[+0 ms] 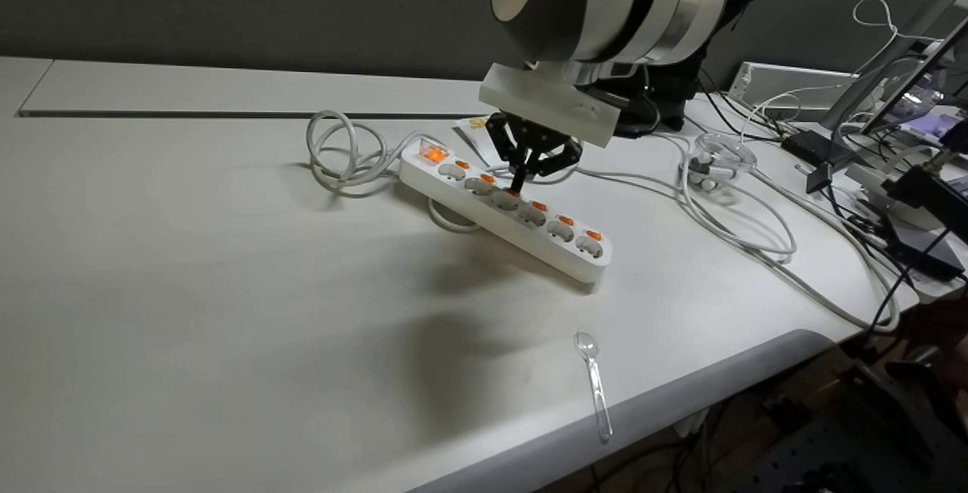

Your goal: Turn on the middle switch

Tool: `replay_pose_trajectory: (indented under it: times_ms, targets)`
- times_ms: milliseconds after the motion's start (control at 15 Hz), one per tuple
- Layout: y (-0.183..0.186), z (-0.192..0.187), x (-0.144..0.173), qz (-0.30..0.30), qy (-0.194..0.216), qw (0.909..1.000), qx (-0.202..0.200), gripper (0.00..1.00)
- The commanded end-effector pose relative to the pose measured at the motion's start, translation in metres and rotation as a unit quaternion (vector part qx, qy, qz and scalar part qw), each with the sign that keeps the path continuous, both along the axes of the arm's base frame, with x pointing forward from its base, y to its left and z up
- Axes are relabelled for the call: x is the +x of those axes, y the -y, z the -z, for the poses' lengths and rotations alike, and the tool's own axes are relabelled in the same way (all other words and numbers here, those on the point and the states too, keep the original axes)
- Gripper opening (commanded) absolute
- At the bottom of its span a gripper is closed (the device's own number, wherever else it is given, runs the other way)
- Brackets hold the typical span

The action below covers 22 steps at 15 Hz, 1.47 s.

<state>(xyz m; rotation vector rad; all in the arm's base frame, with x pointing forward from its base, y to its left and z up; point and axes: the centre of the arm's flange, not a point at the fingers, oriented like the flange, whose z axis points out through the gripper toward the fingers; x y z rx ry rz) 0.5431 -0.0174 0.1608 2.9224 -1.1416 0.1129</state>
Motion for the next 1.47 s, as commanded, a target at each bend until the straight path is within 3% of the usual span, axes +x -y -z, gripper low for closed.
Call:
replay_pose_trajectory:
  times_ms: [0,667,1067,1400]
  targets:
    - [0.0,0.003,0.004,0.002,-0.003,1.0,0.003,0.0]
    - [0.014,0.028,-0.003,0.038,-0.017,0.9991,0.009,0.0]
    - [0.025,0.037,-0.007,0.08,-0.03,0.9952,0.048,0.0]
    - [0.036,0.045,-0.012,0.108,-0.032,0.9875,0.11,0.0]
